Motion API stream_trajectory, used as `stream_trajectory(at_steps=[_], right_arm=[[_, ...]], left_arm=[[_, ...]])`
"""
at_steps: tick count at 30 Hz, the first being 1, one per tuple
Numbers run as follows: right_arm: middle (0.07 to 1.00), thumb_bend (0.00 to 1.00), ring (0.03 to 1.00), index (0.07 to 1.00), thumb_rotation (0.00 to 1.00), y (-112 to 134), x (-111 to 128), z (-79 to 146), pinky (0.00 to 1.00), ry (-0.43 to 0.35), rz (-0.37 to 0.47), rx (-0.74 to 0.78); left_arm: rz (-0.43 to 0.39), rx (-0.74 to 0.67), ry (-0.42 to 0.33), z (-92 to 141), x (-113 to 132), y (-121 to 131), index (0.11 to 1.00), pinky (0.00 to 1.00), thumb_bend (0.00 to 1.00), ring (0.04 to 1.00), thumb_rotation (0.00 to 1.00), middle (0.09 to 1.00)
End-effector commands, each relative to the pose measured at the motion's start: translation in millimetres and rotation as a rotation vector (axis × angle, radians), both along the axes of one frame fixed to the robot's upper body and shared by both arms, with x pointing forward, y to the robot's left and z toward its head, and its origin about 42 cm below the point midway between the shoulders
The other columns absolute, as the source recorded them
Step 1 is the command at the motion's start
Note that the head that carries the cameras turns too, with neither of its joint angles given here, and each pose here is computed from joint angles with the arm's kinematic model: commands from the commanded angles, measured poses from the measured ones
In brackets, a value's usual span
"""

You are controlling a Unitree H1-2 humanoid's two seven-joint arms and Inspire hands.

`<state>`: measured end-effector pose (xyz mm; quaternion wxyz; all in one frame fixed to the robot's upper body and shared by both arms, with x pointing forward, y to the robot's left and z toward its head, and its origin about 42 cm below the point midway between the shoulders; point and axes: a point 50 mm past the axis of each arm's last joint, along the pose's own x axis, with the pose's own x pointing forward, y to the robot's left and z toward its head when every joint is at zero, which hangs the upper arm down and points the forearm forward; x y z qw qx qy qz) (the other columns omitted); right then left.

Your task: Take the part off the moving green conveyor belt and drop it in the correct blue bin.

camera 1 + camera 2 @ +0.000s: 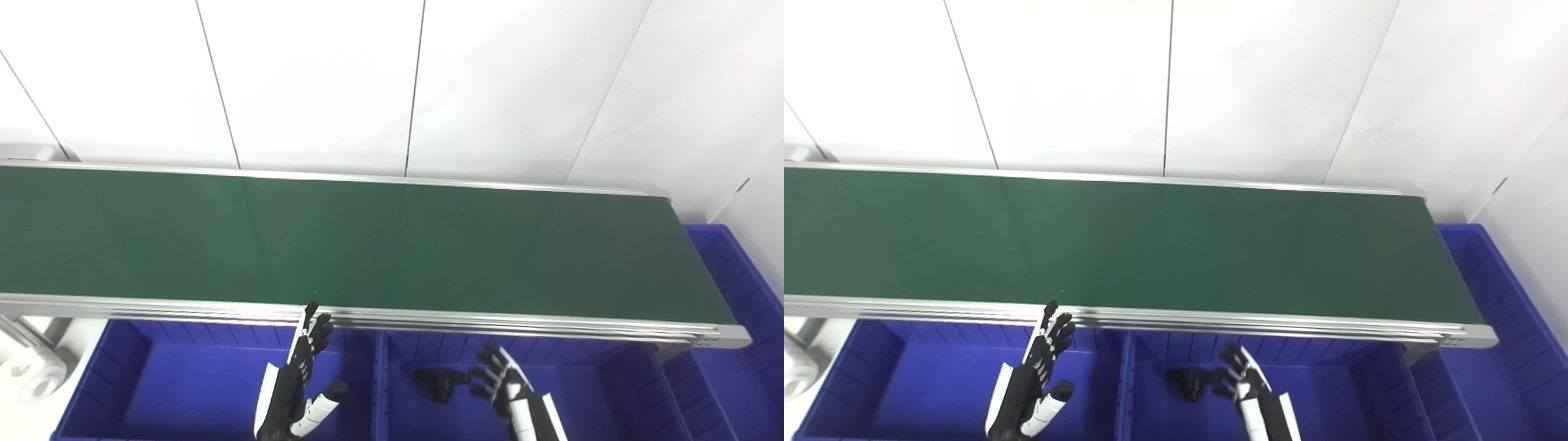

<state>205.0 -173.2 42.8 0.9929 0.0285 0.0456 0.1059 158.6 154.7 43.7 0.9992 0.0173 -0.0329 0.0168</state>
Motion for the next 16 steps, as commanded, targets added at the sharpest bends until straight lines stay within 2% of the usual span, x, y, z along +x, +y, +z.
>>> stream_trajectory(at_steps=[1, 5, 10, 16], right_arm=[[0.89, 0.77, 0.831, 0.91, 0.96, 3.6, 3.9, 14.2, 0.78, -0.09, 0.003, 0.019], [0.895, 0.76, 0.839, 0.92, 0.95, 4.4, 3.5, 17.1, 0.79, -0.092, 0.009, 0.007], [0.895, 0.73, 0.838, 0.923, 0.93, 9.9, 9.5, 32.2, 0.8, -0.117, 0.003, 0.003], [0.901, 0.74, 0.84, 0.928, 0.93, 15.2, 18.8, 43.6, 0.81, -0.117, -0.002, 0.01]], left_arm=[[0.003, -0.018, -0.076, 12.9, 2.0, -2.8, 1.0, 0.92, 0.81, 0.915, 0.83, 0.946], [0.006, -0.016, -0.086, 18.5, 1.7, -3.5, 1.0, 0.93, 0.79, 0.92, 0.85, 0.95], [0.01, -0.019, -0.086, 32.5, 4.7, -2.6, 1.0, 0.96, 0.81, 0.942, 0.88, 0.958], [0.003, -0.007, -0.095, 41.6, 14.5, 3.4, 1.0, 0.95, 0.8, 0.937, 0.9, 0.961]])
